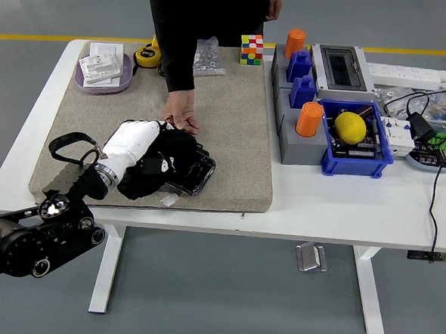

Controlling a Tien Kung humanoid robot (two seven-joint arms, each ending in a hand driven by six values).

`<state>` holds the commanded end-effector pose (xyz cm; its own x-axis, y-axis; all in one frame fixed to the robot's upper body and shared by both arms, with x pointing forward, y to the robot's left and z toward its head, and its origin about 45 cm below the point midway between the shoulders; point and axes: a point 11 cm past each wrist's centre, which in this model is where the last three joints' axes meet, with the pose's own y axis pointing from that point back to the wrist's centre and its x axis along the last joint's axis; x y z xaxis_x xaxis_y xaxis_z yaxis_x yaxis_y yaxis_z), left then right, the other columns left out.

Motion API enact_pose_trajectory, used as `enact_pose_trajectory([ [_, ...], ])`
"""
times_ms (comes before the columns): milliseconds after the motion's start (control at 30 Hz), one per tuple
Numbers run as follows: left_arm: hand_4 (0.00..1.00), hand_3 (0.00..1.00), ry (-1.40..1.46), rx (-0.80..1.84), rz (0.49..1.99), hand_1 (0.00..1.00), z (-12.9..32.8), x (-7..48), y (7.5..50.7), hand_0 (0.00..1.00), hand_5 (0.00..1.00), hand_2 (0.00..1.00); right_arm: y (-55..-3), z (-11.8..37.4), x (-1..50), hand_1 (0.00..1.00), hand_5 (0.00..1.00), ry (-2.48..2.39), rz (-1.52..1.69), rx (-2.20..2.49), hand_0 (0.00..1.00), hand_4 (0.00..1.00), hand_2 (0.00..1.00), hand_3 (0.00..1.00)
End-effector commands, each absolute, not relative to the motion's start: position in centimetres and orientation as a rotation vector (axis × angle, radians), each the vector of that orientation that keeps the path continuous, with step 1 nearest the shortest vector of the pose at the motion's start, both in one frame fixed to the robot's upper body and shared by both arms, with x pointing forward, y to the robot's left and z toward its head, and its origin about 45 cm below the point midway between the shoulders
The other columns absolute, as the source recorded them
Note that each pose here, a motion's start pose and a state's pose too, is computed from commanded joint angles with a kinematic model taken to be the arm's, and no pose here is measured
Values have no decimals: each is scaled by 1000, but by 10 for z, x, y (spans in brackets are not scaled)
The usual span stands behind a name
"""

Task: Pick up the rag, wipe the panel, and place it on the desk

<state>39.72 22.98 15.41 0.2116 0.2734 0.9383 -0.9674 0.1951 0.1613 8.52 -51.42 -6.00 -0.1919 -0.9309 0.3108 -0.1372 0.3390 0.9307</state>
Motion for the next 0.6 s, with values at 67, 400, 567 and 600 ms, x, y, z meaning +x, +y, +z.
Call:
enact_pose_trajectory([
  [67,2,286,-935,965,1081,371,155,399,234,248,2,468,-514,-60,85,593,528,-1595,-987,990,716,980,660,576],
  [400,2,287,-950,1010,1136,368,161,407,260,248,2,468,-513,-61,84,592,527,-1597,-990,989,716,981,660,577],
  [567,2,286,-946,1039,1157,367,160,409,274,242,2,468,-514,-61,84,592,527,-1598,-990,988,717,981,660,577],
  [600,2,286,-949,1044,1160,367,160,409,276,242,2,468,-514,-60,84,592,527,-1597,-990,988,717,981,660,577],
])
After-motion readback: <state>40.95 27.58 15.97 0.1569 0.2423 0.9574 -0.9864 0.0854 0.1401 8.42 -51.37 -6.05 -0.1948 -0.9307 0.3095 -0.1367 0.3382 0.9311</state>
